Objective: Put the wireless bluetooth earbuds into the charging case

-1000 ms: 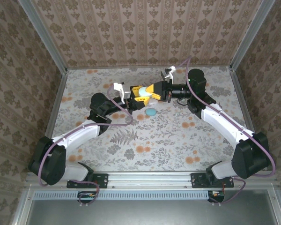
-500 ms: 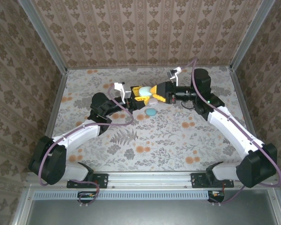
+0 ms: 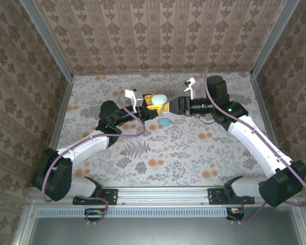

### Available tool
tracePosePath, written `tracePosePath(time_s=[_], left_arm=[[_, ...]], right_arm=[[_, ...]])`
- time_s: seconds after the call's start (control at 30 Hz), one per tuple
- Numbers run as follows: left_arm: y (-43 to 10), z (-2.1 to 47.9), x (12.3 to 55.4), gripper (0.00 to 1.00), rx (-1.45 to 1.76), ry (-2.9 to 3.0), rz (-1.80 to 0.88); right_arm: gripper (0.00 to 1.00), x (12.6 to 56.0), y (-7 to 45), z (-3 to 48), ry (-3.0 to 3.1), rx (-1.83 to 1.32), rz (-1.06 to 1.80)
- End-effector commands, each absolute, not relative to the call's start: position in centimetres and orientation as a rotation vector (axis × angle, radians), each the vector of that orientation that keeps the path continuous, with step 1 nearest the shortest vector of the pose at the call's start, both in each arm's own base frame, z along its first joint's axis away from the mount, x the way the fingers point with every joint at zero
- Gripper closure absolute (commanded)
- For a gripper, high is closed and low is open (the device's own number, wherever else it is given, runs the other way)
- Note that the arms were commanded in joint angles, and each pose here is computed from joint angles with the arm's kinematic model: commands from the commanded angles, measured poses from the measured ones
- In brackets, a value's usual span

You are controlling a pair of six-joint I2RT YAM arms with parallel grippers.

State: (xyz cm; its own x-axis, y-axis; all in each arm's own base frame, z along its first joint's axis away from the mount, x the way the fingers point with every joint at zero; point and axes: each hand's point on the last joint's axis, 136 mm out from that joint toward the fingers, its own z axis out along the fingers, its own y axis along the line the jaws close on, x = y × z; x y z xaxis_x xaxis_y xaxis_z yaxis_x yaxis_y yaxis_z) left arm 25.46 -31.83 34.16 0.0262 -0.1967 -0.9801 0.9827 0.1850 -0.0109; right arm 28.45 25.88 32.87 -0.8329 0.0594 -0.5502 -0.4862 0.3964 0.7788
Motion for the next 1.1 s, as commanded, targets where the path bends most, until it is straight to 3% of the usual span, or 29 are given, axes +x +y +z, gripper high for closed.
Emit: tracePosePath(time_s=[0.0,1.07], left_arm=[[-31.9,35.1,25.2,0.73,0.937,1.119,-1.17],[-32.0,34.7,23.8,0.73,1.005,1.099,-1.204]], right_arm=[[0.35,28.9,26.0,33.5,2.146,-0.379,1.413],[0.35,33.6,24.7,35.1,2.086,-0.142,1.342]])
